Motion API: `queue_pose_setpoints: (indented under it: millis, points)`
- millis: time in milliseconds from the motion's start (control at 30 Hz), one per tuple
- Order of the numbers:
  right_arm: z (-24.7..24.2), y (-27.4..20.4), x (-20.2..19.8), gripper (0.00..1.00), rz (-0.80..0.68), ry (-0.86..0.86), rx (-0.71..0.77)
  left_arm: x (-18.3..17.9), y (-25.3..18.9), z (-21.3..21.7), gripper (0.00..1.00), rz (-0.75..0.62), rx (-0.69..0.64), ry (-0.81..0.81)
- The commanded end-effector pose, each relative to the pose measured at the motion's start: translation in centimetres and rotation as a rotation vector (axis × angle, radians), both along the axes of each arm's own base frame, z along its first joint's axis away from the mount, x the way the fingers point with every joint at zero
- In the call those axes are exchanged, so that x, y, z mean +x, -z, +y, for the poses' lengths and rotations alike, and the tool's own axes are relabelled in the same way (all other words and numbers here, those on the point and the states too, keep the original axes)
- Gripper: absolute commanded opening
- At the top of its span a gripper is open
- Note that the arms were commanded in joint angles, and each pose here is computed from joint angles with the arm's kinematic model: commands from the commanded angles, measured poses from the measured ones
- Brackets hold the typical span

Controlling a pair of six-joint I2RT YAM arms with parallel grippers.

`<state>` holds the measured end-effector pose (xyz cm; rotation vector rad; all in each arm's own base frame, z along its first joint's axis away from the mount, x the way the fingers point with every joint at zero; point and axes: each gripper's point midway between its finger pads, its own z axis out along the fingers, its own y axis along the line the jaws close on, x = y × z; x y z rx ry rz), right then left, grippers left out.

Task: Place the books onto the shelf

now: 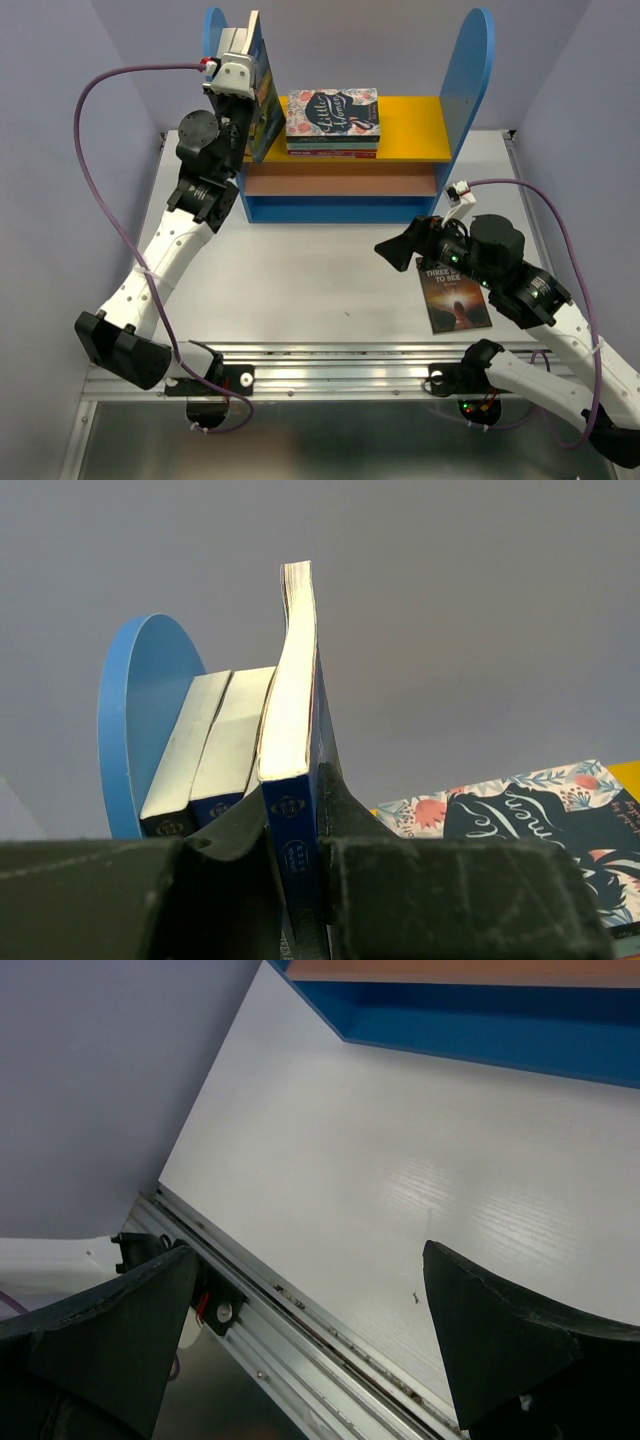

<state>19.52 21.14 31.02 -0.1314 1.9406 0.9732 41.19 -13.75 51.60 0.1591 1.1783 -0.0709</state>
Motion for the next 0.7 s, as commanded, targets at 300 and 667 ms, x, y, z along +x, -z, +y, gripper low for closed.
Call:
queue_pose_setpoints:
  millis: [300, 667]
  points:
    - [-0.8, -2.1, -0.5, 1.00, -0.072, 0.013, 0.042, -1.4, -4.1, -1.0, 0.00, -0.061, 0.020, -0.077]
    - [-1.3, -2.2, -0.9, 1.00, -0.083, 0.019, 0.045, -0.5, -1.4, -1.7, 0.00, -0.028, 0.030, -0.088]
